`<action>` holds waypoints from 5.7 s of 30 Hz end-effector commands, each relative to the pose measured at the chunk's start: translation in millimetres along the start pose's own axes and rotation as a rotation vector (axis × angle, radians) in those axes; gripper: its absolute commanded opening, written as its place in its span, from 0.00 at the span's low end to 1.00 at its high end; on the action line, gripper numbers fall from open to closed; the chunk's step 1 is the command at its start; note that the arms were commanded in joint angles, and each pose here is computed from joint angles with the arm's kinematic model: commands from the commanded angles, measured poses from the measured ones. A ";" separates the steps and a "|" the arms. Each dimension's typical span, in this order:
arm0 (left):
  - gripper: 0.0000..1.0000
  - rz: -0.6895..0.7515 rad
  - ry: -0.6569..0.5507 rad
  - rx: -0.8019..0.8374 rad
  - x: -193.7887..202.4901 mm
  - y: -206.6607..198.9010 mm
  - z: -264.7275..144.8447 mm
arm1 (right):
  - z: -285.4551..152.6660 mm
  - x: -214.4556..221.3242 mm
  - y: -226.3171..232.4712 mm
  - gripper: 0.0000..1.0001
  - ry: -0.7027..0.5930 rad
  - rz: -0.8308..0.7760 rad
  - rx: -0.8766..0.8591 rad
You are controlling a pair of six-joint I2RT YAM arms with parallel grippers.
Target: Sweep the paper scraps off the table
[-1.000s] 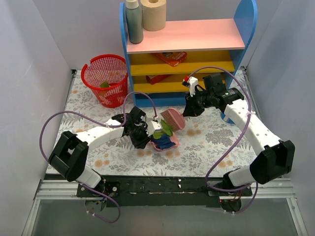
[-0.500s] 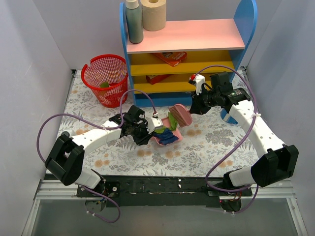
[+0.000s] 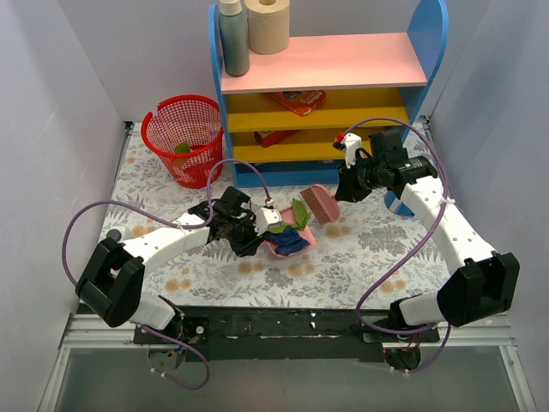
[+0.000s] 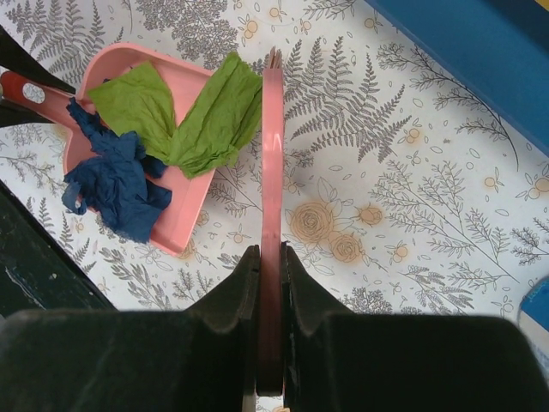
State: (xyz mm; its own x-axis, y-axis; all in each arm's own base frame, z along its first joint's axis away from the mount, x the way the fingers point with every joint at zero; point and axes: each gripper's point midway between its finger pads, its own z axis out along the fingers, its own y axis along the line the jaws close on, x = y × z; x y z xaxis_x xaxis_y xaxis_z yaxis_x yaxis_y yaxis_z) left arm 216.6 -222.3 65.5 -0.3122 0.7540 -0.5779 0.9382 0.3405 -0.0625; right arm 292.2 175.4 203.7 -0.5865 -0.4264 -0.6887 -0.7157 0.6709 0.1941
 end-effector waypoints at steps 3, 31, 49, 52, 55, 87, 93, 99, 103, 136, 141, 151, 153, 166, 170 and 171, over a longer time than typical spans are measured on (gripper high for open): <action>0.00 0.019 -0.049 -0.025 -14.2 4.3 -11.8 | -12.7 -9.5 -6.7 0.01 -0.075 0.010 0.043; 0.00 -0.051 -0.189 -0.316 -86.4 22.4 -167.0 | -1.4 18.2 -56.4 0.01 -0.015 0.126 0.200; 0.00 -0.235 -0.113 -0.733 -47.7 75.9 -267.0 | 16.6 19.2 -52.6 0.01 0.007 0.186 0.127; 0.00 -0.300 -0.122 -0.764 -38.9 83.4 -273.2 | 19.0 16.7 -52.3 0.01 0.006 0.189 0.115; 0.00 -0.339 -0.112 -0.792 -28.9 91.5 -274.4 | 20.6 12.9 -52.6 0.01 0.002 0.188 0.108; 0.00 -0.259 0.083 -0.889 28.9 326.9 -356.5 | 7.0 32.4 -40.3 0.01 -0.042 0.184 0.119; 0.00 0.029 0.289 -0.982 27.3 348.9 -375.0 | 4.6 42.4 -40.3 0.01 -0.048 0.201 0.126; 0.00 0.434 0.425 -1.074 3.0 358.2 -387.2 | 3.2 42.4 -39.2 0.01 -0.050 0.208 0.122; 0.00 0.644 0.475 -1.122 -11.8 358.6 -389.9 | 2.8 40.1 -39.8 0.01 -0.055 0.207 0.121; 0.00 -0.225 -0.456 -0.924 -88.2 257.7 -384.9 | 6.3 40.4 -42.9 0.01 -0.037 0.221 0.113; 0.00 -0.193 -0.499 -0.565 -94.0 187.4 -334.2 | 4.8 31.8 -47.4 0.01 -0.049 0.205 0.126; 0.00 -0.295 -0.401 -0.105 -81.7 106.8 -264.2 | -3.9 4.5 -53.9 0.01 -0.084 0.171 0.138; 0.00 -0.309 -0.378 -0.101 -75.3 104.2 -260.6 | -7.6 -1.8 -54.2 0.01 -0.092 0.160 0.140; 0.00 -0.221 -0.128 -0.079 21.3 64.3 -203.1 | -55.3 -55.1 -67.2 0.01 -0.163 -0.209 0.265; 0.00 -0.276 -0.066 -0.005 47.2 54.4 -177.2 | -47.6 -32.8 -65.3 0.01 -0.078 -0.395 0.310; 0.00 -0.293 -0.047 0.016 55.5 51.9 -168.2 | -46.6 -31.8 -54.6 0.01 -0.072 -0.501 0.310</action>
State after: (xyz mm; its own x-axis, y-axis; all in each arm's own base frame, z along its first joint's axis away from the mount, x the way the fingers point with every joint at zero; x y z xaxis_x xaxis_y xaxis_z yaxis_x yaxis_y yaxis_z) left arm 234.6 -72.2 193.9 -0.5579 0.5506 -0.6209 0.7990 0.5585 -0.2227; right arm 347.7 122.3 244.8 -0.3837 -0.5094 -0.7702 -0.6894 0.7130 -0.1282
